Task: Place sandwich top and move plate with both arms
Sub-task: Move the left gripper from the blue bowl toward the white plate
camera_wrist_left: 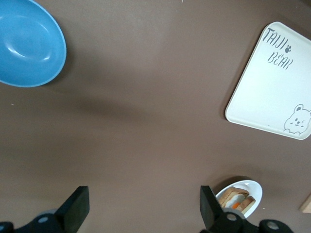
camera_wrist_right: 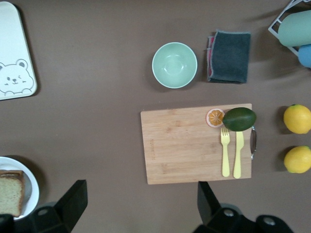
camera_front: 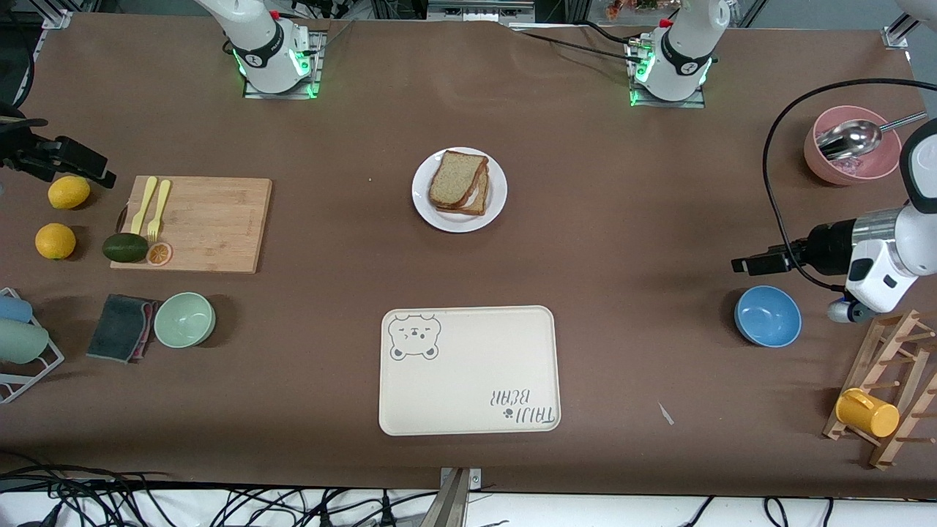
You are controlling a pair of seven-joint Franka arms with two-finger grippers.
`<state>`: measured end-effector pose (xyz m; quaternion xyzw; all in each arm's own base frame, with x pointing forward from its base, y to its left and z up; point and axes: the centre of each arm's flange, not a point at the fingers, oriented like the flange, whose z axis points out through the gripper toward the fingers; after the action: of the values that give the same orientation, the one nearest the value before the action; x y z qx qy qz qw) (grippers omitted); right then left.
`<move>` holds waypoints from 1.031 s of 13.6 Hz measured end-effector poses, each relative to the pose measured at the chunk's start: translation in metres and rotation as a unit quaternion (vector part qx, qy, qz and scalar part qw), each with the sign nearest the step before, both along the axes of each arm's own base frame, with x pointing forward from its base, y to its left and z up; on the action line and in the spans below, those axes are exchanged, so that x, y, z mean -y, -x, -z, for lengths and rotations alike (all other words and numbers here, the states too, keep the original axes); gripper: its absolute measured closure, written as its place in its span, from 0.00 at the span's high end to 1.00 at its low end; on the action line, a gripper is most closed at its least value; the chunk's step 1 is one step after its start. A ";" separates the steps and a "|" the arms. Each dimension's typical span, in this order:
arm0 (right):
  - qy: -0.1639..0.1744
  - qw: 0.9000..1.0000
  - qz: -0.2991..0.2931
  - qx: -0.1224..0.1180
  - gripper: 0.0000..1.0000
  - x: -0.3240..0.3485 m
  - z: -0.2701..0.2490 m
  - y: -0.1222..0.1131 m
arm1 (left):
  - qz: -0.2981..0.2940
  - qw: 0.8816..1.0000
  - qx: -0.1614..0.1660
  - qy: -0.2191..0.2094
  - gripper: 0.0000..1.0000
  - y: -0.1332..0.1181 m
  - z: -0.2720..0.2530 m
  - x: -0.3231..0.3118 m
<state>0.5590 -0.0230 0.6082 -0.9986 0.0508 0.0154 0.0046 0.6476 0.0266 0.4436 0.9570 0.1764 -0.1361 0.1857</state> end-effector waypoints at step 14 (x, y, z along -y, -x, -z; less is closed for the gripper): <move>0.008 1.000 -0.007 -0.004 1.00 -0.007 0.004 -0.003 | 0.035 0.987 0.043 0.151 1.00 0.047 0.105 -0.023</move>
<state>0.5616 -0.0164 0.6044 -0.9988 0.0440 0.0195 -0.0034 0.6008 0.0496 0.3383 0.9284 0.1122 -0.1266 0.3308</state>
